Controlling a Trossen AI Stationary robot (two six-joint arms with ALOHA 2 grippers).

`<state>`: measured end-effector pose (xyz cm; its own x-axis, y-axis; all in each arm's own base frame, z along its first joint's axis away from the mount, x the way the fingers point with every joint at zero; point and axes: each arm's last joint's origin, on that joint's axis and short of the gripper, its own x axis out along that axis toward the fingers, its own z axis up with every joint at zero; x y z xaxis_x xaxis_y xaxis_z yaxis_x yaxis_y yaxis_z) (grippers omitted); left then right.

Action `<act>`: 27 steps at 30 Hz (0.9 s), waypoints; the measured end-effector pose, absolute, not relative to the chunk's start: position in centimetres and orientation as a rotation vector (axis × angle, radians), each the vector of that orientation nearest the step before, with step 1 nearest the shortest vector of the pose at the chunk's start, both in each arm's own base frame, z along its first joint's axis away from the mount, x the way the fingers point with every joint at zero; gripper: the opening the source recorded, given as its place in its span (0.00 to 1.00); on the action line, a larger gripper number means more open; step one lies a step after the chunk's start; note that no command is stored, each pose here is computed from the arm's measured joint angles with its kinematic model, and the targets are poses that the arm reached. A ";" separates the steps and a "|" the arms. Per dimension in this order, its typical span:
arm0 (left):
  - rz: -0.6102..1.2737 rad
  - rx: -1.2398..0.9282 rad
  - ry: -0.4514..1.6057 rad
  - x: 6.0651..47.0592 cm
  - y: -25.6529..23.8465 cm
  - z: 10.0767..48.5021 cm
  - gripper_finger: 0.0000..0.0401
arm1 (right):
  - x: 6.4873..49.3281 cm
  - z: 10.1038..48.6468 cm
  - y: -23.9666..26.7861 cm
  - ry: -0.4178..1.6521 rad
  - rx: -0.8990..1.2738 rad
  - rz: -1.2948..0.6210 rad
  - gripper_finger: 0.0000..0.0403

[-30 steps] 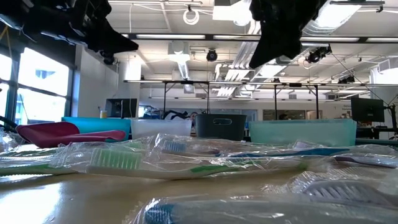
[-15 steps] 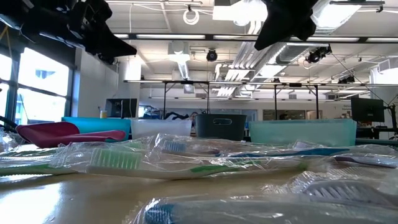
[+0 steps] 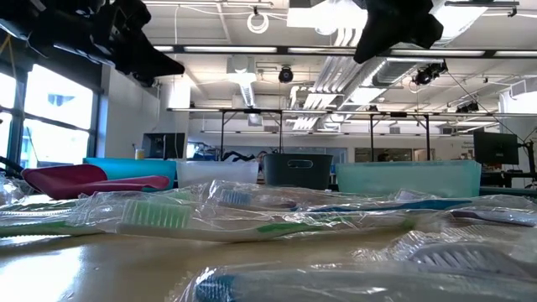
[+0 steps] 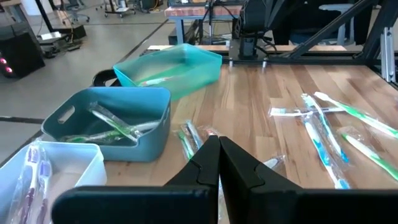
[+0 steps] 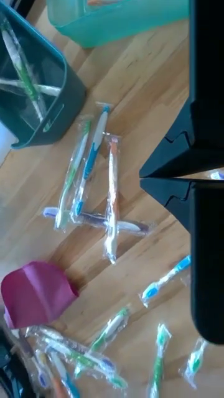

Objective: Pick & Place Toothbrushes
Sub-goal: Put the violet toothbrush into the white bin

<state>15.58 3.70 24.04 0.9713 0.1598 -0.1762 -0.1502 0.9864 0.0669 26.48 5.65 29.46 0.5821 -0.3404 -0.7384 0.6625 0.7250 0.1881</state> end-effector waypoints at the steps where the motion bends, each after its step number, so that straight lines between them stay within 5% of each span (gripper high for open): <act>1: 0.156 0.058 0.183 15.6 3.7 24.0 0.01 | 26.5 29.5 5.8 0.744 0.482 -0.615 0.01; 27: 0.148 0.097 0.187 15.6 3.7 24.0 0.01 | 29.0 26.3 7.4 1.078 0.685 -0.702 0.01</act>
